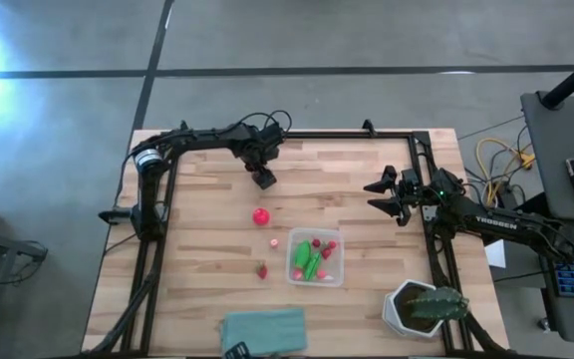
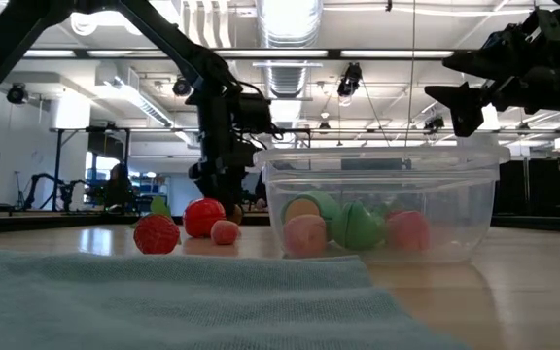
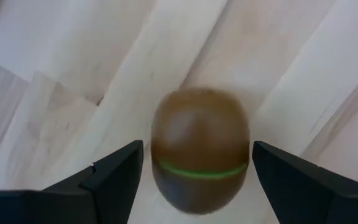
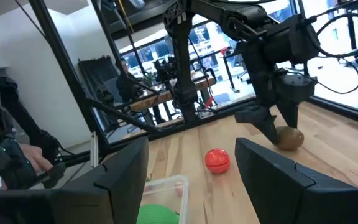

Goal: Pick and placing Produce into tupperware
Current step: Put the kiwi into the transparent container

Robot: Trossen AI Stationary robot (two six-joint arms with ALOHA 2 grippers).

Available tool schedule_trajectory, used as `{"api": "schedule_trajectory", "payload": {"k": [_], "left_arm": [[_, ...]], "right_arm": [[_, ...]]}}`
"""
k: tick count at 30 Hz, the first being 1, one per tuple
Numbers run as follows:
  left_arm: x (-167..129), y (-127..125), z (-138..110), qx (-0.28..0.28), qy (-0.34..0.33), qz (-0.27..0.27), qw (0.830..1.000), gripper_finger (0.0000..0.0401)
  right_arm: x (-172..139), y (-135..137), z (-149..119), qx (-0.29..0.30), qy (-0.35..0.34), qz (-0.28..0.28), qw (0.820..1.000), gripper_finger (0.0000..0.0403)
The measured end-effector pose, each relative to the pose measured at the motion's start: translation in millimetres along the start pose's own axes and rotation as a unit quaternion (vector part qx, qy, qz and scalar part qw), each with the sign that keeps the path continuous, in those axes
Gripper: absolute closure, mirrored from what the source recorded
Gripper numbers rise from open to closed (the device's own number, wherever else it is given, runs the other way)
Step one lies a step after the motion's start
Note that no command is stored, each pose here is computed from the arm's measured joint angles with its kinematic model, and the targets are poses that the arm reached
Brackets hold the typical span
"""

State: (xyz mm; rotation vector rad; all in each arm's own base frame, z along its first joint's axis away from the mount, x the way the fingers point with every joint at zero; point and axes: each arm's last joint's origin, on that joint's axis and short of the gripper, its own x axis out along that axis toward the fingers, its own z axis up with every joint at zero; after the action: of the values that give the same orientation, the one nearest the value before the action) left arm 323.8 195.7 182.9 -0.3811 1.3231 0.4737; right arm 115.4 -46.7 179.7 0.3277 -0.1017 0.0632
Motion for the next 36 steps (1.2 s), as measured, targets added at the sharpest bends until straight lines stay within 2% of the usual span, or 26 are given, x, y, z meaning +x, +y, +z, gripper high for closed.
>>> {"api": "schedule_trajectory", "payload": {"k": [5, 20, 29, 32, 36], "left_arm": [[-1.8, -0.1, 5.5, 0.000, -0.023, 0.000, 1.000, 0.0114], [0.3, -1.6, 3.6, 0.001, -0.019, -0.018, 1.000, 0.0114], [3.3, -10.5, 0.2, 0.012, -0.011, -0.016, 1.000, 0.0115], [7.4, -11.1, -4.1, 0.014, -0.002, -0.012, 1.000, 0.0129], [10.3, -10.7, -7.9, 0.014, 0.009, -0.006, 1.000, 0.0166]], "right_arm": [[0.0, 0.0, 0.0, 0.000, 0.000, 0.000, 1.000, 0.0170], [0.0, 0.0, 0.0, 0.000, 0.000, 0.000, 1.000, 0.0170], [0.0, 0.0, 0.0, 0.000, 0.000, 0.000, 1.000, 0.0170], [0.0, 0.0, 0.0, 0.000, 0.000, 0.000, 1.000, 0.0170], [0.0, 0.0, 0.0, 0.000, 0.000, 0.000, 1.000, 0.0170]]}}
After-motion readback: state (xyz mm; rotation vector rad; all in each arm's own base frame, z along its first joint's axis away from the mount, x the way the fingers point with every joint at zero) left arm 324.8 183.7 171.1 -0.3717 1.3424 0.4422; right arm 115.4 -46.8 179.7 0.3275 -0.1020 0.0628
